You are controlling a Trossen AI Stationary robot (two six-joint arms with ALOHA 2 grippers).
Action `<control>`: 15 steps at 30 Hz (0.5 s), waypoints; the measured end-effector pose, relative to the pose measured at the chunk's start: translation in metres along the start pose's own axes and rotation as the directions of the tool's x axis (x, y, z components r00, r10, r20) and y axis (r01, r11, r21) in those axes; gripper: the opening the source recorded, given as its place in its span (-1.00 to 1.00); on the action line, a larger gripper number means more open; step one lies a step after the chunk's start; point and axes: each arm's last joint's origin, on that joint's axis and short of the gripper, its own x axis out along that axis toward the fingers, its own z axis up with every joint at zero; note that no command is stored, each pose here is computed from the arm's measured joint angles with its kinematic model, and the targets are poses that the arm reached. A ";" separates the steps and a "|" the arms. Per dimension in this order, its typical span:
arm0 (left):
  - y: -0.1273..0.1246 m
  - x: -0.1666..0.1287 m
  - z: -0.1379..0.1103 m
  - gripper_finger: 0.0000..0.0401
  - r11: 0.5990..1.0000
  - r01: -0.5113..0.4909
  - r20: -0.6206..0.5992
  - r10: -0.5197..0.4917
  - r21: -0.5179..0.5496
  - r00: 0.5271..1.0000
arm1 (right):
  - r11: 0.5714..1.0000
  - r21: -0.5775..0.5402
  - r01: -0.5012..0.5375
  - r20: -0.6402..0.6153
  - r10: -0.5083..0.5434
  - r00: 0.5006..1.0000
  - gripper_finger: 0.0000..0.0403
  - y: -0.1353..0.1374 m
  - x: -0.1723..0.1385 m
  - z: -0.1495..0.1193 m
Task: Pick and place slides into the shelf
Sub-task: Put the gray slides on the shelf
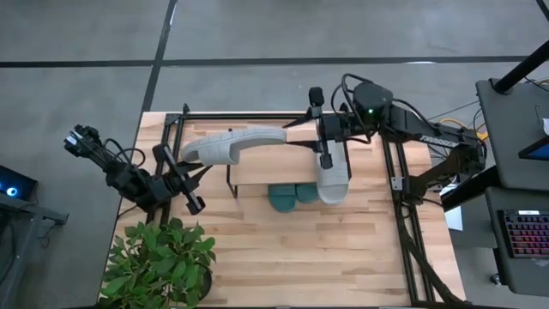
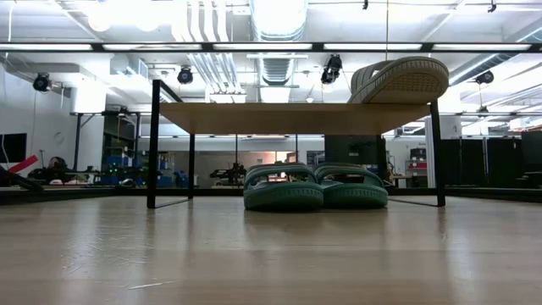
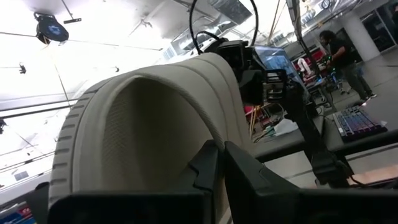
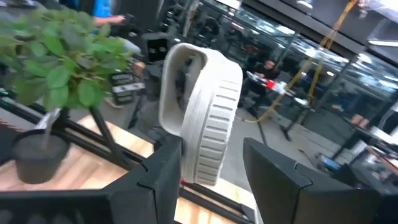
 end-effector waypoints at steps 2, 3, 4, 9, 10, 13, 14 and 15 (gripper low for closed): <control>0.002 0.000 0.000 -1.00 1.000 -0.005 -0.002 0.005 0.011 1.000 | 1.000 0.001 -0.002 -0.001 0.002 1.000 -0.18 0.000 0.000 0.000; 0.002 0.000 0.000 -1.00 1.000 -0.008 -0.006 0.008 0.016 1.000 | 1.000 0.002 -0.005 -0.006 0.005 1.000 -0.18 0.001 0.000 0.000; 0.002 0.000 0.000 -1.00 1.000 -0.010 -0.010 0.010 0.019 1.000 | 1.000 0.004 -0.005 -0.012 0.005 1.000 -0.18 0.001 0.000 -0.001; 0.002 -0.001 -0.001 -1.00 0.999 -0.012 -0.019 0.013 0.043 1.000 | 0.998 0.042 -0.050 -0.012 0.051 0.999 -0.18 0.002 -0.002 -0.002; 0.002 -0.001 -0.001 -1.00 0.999 -0.012 -0.019 0.013 0.046 1.000 | 0.998 0.043 -0.051 -0.010 0.052 0.999 -0.18 0.002 -0.002 -0.001; 0.001 -0.001 -0.001 -1.00 0.999 -0.008 -0.011 0.009 0.042 1.000 | 0.998 0.036 -0.049 -0.007 0.049 0.999 -0.18 0.002 -0.002 -0.001; 0.001 -0.001 -0.001 -1.00 0.999 -0.008 -0.011 0.008 0.042 1.000 | 0.998 0.034 -0.046 -0.002 0.046 0.999 -0.18 0.002 -0.001 -0.001; 0.000 0.000 -0.001 -1.00 0.999 -0.006 -0.012 0.007 0.044 1.000 | 0.998 0.034 -0.043 0.001 0.043 0.999 -0.18 0.001 0.000 -0.002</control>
